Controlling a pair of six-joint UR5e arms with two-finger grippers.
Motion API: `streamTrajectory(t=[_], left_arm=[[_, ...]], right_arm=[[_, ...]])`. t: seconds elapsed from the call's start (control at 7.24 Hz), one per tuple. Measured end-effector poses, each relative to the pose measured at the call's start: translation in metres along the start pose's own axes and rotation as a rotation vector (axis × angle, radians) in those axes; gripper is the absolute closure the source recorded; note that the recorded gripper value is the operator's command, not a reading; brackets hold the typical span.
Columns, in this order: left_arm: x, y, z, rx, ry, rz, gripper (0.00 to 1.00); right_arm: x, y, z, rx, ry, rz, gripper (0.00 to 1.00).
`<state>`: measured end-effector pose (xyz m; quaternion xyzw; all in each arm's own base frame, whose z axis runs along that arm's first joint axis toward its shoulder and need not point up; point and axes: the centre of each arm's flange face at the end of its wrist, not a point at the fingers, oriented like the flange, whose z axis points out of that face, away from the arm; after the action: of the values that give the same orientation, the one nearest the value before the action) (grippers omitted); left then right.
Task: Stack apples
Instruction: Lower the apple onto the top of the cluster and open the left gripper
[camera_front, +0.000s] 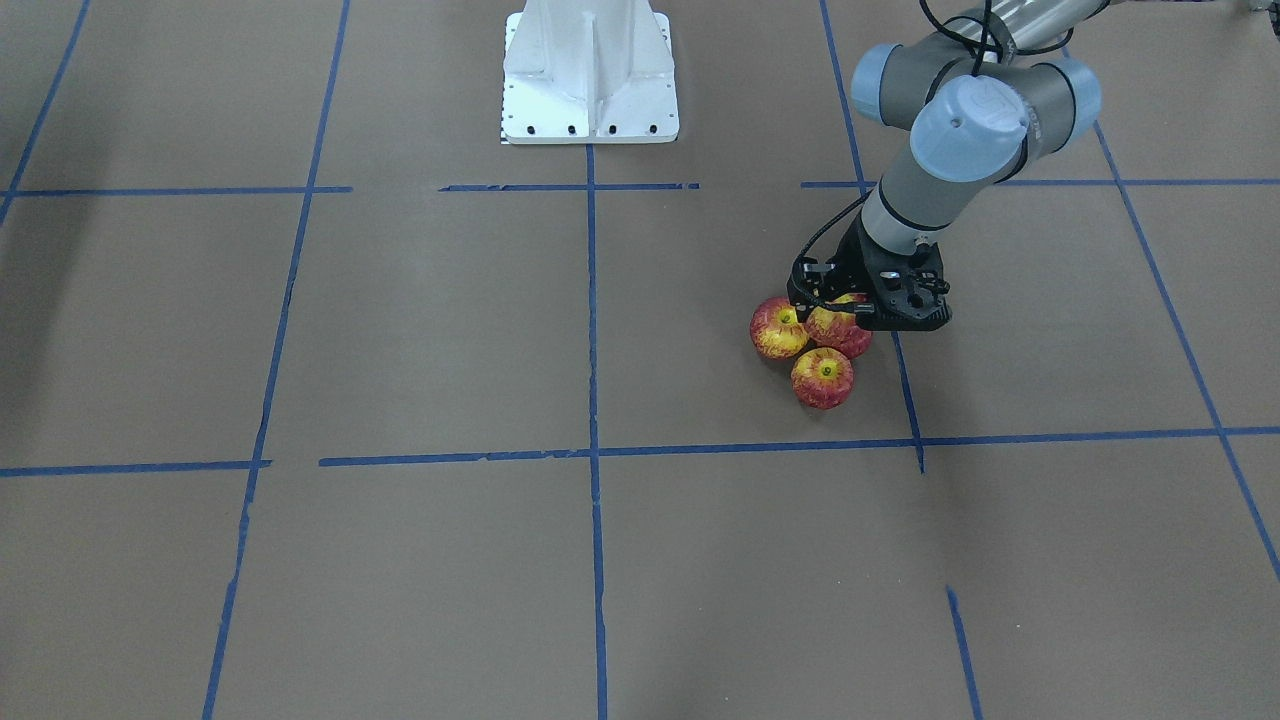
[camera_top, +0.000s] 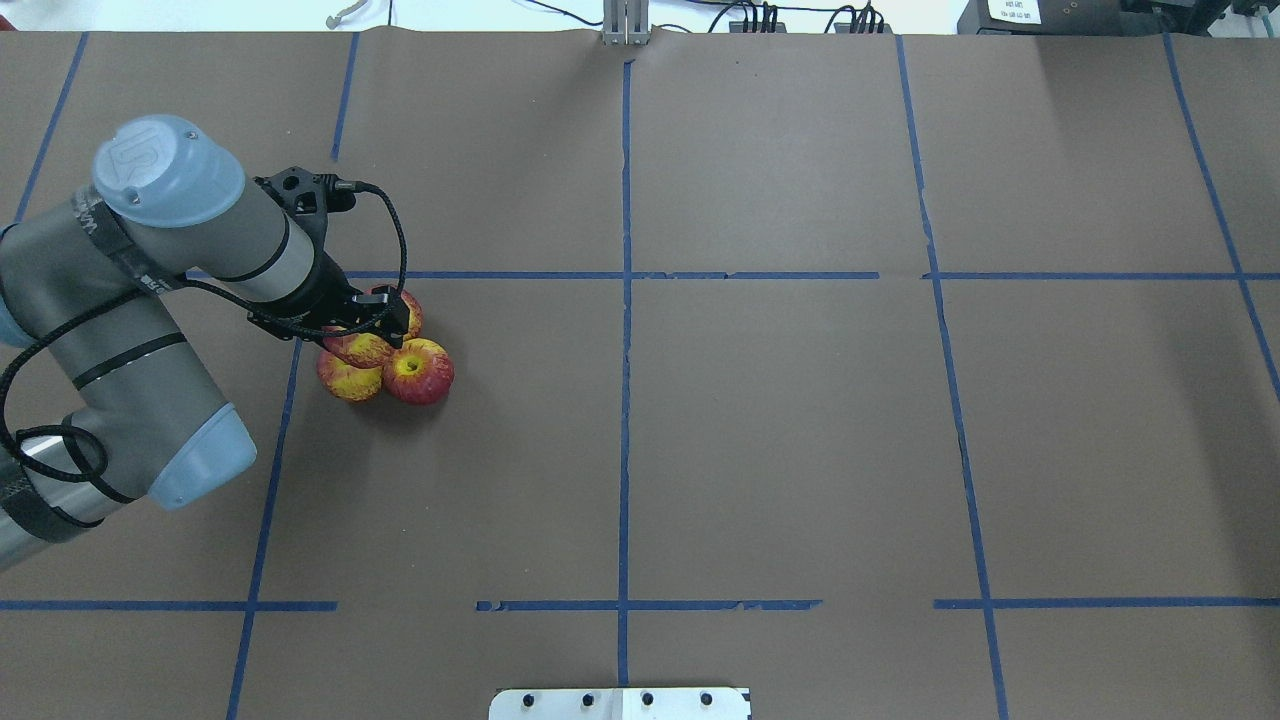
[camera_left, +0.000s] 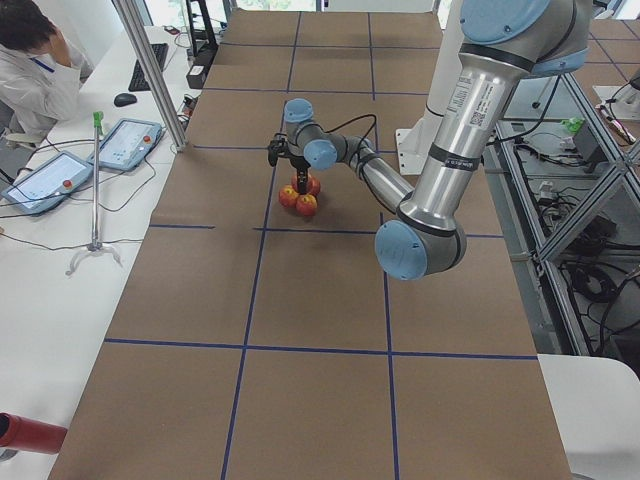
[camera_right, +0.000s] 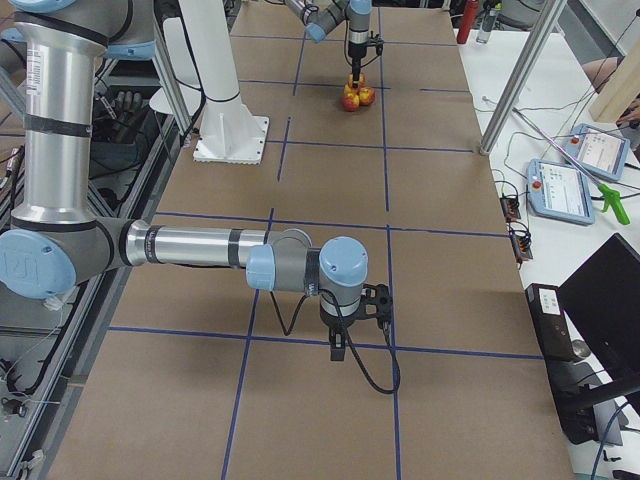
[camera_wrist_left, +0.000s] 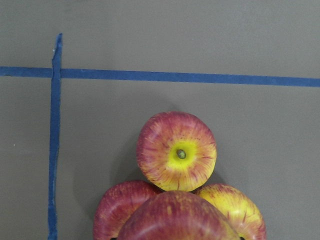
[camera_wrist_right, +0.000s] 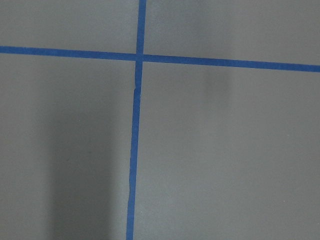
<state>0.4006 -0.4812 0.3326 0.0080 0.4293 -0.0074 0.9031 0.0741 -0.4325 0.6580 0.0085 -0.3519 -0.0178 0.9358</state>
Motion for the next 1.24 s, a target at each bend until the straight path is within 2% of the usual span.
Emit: streamTrajectory(t=[0.97, 1.24], left_arm=[[0.0017, 0.0019, 0.0098, -0.014, -0.009, 0.001, 0.84], [0.0014, 0.0017, 0.0104, -0.014, -0.01, 0.0, 0.27]], right_arm=[[0.0, 0.0, 0.0, 0.0, 0.0, 0.0, 0.0], [0.0, 0.0, 0.0, 0.0, 0.0, 0.0, 0.0]])
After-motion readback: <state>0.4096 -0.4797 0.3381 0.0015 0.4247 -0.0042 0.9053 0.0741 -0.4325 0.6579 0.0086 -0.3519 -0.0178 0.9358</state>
